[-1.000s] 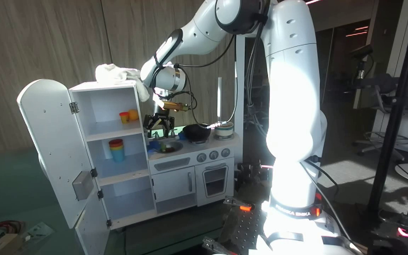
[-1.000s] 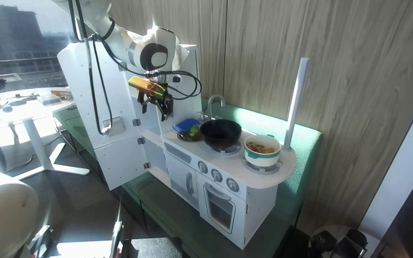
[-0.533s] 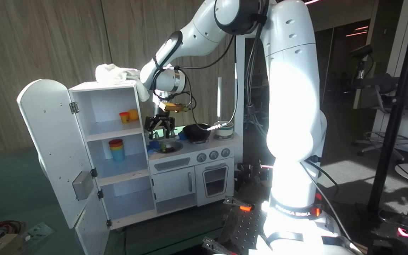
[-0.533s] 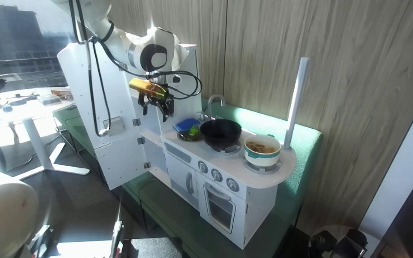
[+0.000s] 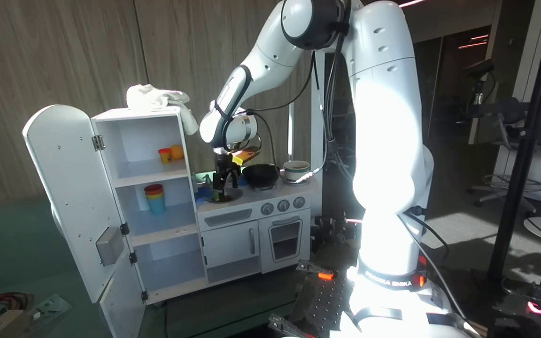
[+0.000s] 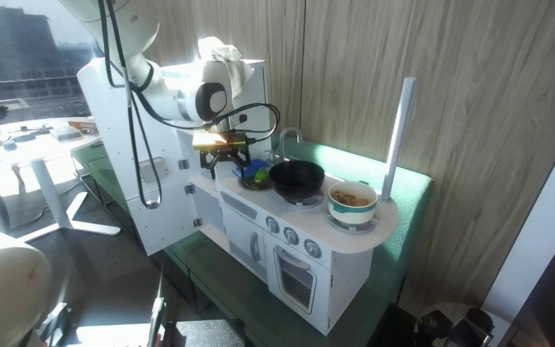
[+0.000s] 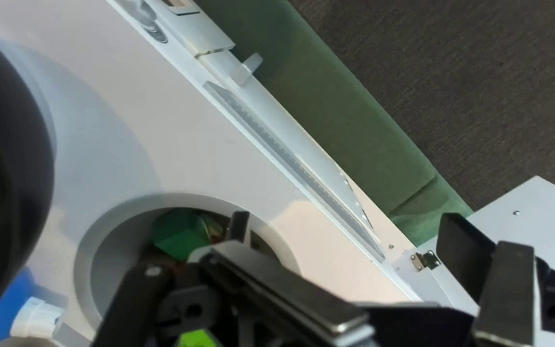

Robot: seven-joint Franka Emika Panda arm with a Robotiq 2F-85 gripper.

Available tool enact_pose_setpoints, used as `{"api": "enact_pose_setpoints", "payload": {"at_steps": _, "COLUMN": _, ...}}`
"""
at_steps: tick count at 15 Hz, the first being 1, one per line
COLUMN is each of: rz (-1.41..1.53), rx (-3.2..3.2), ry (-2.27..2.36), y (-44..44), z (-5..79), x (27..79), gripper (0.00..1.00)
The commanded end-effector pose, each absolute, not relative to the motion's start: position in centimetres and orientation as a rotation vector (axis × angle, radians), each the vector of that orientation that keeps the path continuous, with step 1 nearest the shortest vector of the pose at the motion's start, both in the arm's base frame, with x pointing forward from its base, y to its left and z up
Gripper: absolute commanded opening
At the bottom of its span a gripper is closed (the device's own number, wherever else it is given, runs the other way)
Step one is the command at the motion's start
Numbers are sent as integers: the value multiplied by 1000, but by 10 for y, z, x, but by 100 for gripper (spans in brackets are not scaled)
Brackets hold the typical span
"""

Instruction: Use the ladle to stir the contents in the white pot.

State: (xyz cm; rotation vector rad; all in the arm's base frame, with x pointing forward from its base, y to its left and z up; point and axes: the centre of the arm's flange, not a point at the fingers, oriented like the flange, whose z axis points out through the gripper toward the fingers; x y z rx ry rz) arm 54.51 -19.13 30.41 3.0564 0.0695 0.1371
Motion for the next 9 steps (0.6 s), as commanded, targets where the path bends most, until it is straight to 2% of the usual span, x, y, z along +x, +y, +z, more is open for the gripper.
{"api": "enact_pose_setpoints", "payload": {"at_steps": 1, "rz": 260, "rx": 2898, "ry": 226, "y": -202, "z": 276, "x": 534, "gripper": 100}}
{"api": "enact_pose_setpoints", "payload": {"at_steps": 9, "rz": 597, "rx": 2547, "ry": 536, "y": -185, "z": 285, "x": 549, "gripper": 100}}
